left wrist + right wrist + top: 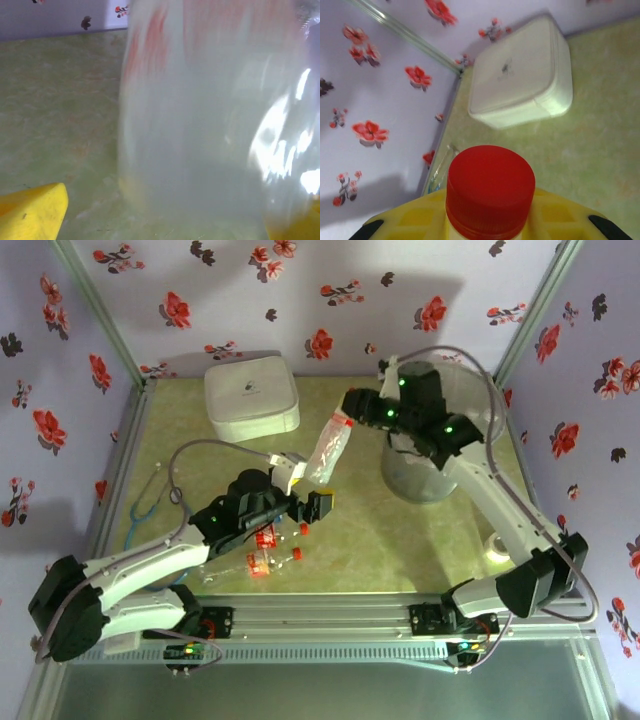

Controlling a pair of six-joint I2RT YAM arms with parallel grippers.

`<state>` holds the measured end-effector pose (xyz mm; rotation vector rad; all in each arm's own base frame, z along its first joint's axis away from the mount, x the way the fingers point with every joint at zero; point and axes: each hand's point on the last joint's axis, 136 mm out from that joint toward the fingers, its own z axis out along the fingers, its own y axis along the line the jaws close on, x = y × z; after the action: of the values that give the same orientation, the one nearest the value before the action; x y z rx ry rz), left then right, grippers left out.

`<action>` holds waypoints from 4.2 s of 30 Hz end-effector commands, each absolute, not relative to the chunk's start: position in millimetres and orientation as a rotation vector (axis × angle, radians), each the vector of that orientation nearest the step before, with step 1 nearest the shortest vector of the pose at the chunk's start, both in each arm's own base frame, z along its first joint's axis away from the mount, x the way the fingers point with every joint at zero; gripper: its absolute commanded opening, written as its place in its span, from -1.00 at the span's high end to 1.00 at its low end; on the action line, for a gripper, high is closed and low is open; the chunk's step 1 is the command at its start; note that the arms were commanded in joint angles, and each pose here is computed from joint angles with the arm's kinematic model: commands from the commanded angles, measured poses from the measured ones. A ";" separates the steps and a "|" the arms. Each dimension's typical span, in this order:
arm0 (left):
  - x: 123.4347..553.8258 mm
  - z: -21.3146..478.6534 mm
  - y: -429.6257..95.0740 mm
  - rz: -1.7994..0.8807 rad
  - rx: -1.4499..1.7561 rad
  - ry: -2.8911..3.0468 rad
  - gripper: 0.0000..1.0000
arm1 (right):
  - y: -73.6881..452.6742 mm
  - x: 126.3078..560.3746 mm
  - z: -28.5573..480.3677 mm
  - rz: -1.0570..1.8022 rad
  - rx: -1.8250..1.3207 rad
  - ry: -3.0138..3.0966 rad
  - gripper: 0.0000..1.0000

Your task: Put the plastic bottles in the bin

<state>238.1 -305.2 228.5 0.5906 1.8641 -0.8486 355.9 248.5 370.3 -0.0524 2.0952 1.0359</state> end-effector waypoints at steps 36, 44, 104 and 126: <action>247.0 196.3 -256.6 -0.701 0.419 2.033 -0.98 | 59.9 467.3 304.1 0.360 0.216 2.298 0.91; 249.0 193.7 -258.9 -0.698 0.419 2.046 -0.98 | 69.1 467.9 243.6 0.443 0.299 2.390 0.95; 212.4 153.4 -172.7 -0.073 0.442 2.650 -0.97 | 97.7 337.8 339.1 0.713 0.090 2.227 -0.59; 190.7 144.3 -111.1 0.021 -0.075 2.908 -0.85 | 119.1 321.4 294.3 0.820 0.093 2.283 -0.63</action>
<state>176.4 -104.9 154.1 -0.0133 2.9051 0.0980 323.1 107.9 287.3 0.1023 2.3112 0.7530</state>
